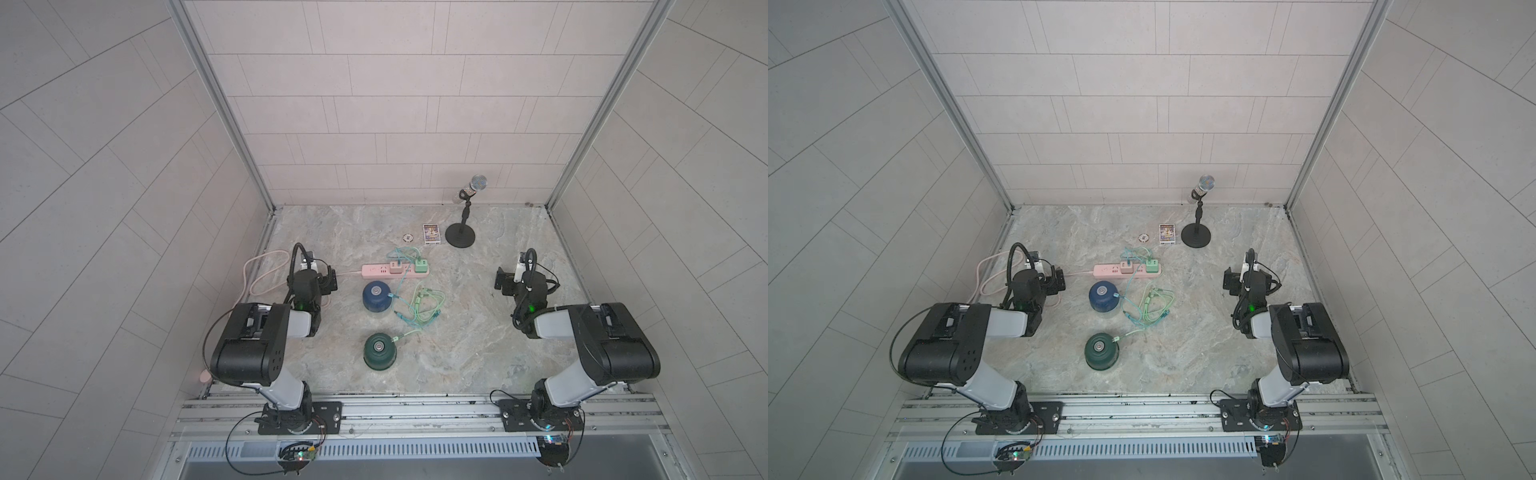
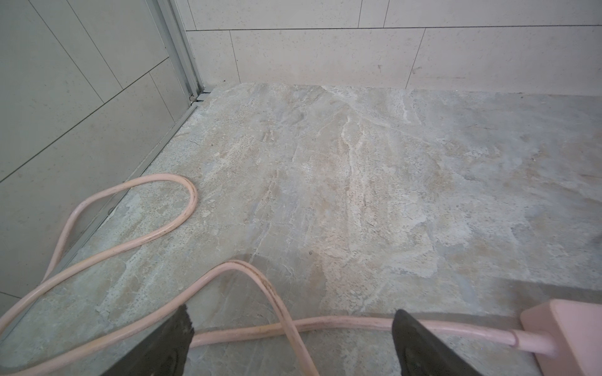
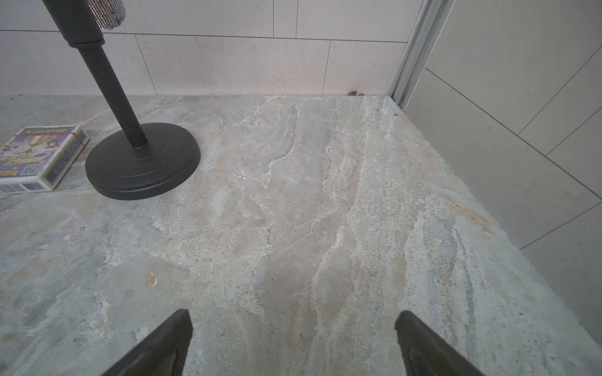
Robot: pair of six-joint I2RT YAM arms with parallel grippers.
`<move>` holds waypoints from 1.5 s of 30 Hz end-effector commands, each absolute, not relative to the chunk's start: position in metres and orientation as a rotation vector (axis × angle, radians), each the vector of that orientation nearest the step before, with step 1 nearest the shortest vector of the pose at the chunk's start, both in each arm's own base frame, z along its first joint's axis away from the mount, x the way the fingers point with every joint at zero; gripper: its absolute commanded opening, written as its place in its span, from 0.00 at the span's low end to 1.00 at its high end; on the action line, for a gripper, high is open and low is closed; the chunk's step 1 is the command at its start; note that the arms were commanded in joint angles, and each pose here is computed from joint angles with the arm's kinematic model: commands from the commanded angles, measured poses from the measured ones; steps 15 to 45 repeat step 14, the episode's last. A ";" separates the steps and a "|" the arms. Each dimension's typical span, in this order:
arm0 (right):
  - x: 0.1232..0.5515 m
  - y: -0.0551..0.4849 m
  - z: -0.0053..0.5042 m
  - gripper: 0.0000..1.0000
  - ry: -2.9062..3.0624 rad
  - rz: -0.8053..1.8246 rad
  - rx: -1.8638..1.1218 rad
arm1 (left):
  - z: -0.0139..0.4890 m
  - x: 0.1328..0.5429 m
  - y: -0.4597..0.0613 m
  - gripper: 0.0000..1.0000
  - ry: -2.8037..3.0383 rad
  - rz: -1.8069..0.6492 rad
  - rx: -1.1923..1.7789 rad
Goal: Charge the cordless meat grinders
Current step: Reset both arms
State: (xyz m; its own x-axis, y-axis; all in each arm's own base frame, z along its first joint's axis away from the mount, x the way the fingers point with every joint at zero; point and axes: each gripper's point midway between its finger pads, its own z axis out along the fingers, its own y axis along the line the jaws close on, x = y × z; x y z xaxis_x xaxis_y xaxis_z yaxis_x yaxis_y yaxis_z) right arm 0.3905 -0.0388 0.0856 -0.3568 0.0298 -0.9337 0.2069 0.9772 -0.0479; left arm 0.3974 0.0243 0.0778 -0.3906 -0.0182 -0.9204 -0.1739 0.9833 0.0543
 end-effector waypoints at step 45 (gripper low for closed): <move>0.392 -0.037 0.091 0.99 1.897 -0.188 0.149 | 0.086 0.398 0.023 1.00 1.933 0.164 -0.115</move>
